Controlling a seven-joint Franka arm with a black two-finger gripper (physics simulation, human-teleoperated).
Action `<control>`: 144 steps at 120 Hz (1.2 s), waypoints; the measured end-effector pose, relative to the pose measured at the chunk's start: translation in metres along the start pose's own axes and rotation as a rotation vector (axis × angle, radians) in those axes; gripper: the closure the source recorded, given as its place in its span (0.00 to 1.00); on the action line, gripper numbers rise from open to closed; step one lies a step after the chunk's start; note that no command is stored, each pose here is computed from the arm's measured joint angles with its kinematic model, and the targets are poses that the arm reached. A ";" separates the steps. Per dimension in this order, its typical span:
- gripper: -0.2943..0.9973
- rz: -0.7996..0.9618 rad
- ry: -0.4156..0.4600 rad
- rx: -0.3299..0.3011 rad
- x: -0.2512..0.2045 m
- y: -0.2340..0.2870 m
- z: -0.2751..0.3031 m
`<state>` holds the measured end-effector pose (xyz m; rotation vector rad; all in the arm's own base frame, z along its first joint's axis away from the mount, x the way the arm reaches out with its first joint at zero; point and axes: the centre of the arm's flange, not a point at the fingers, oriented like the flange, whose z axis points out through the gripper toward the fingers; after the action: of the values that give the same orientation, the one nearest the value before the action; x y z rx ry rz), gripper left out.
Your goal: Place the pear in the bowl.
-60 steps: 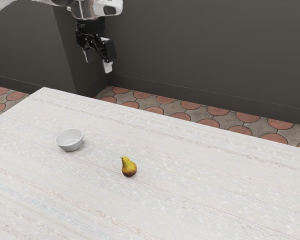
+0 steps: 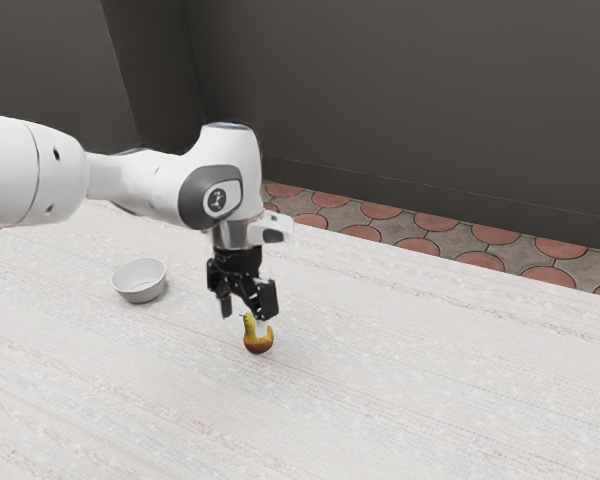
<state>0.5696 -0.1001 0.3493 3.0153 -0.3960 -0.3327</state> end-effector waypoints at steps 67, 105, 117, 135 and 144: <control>0.23 -0.260 0.354 -0.108 0.004 -0.061 0.078; 0.23 -0.181 0.453 -0.076 0.015 -0.057 0.089; 0.28 -0.161 0.463 -0.067 0.016 -0.057 0.092; 0.44 -0.134 0.477 -0.056 0.017 -0.058 0.091; 0.49 -0.121 0.481 -0.052 0.017 -0.058 0.090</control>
<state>0.5795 -0.0532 0.2517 2.9358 -0.1595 0.3668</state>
